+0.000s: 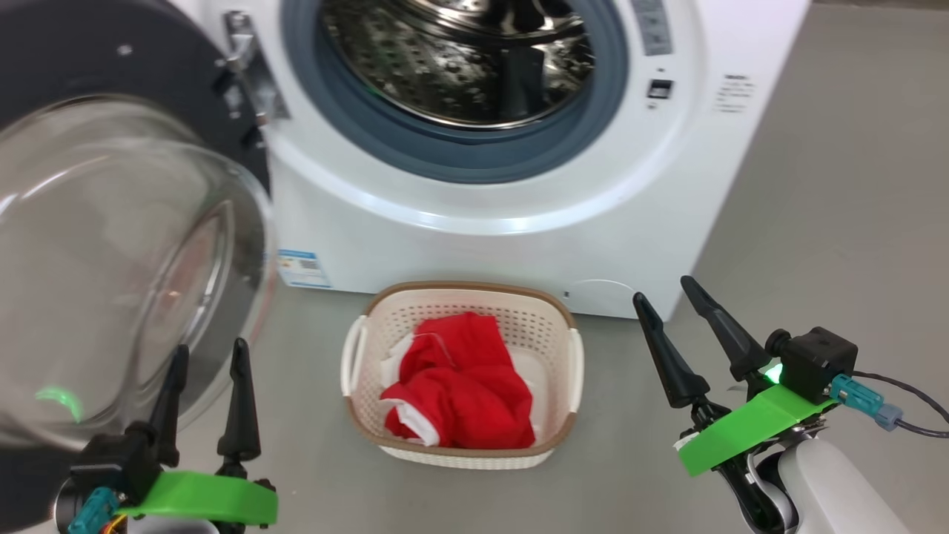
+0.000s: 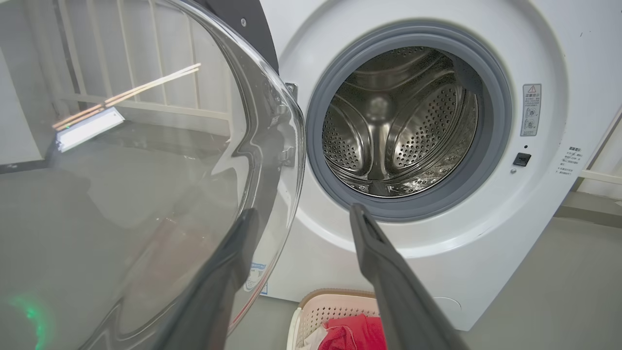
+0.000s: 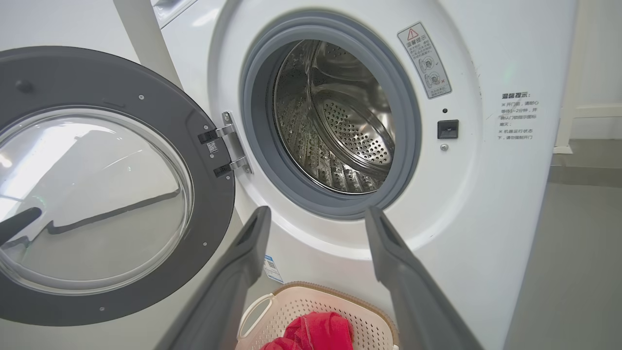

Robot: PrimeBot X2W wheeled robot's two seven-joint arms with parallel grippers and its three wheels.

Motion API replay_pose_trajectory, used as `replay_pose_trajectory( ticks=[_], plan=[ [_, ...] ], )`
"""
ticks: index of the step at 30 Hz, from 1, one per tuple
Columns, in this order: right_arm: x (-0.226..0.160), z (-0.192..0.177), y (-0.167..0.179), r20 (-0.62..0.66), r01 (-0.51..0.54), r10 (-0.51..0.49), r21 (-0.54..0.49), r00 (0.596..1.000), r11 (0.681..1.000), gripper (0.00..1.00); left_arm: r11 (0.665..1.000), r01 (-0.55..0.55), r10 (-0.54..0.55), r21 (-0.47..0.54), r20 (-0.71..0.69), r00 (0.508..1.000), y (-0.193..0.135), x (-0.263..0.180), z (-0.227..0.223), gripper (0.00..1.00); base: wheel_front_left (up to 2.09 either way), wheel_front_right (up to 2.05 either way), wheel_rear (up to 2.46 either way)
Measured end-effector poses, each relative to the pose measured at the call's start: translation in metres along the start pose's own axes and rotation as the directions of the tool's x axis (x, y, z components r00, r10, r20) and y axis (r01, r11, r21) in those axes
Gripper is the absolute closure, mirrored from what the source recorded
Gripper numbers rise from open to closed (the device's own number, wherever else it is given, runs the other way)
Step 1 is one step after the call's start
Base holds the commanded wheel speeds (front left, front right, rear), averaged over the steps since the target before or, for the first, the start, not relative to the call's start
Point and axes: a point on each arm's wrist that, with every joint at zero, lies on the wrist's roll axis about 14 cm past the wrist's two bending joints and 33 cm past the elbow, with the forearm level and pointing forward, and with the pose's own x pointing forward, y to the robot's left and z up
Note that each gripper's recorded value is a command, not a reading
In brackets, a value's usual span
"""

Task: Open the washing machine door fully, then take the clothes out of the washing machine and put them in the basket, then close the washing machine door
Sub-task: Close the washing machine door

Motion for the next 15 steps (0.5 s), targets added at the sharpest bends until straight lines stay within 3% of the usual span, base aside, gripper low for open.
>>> replay_pose_trajectory(
  ticks=[15],
  plan=[
    [0.031,-0.015,0.063,-0.024,-0.181,0.181,0.038,0.983,0.983,0.00,0.978,-0.209,0.208,0.021,0.043,0.977,0.056,-0.047,0.018,0.00,0.00,0.00,0.00]
  ],
)
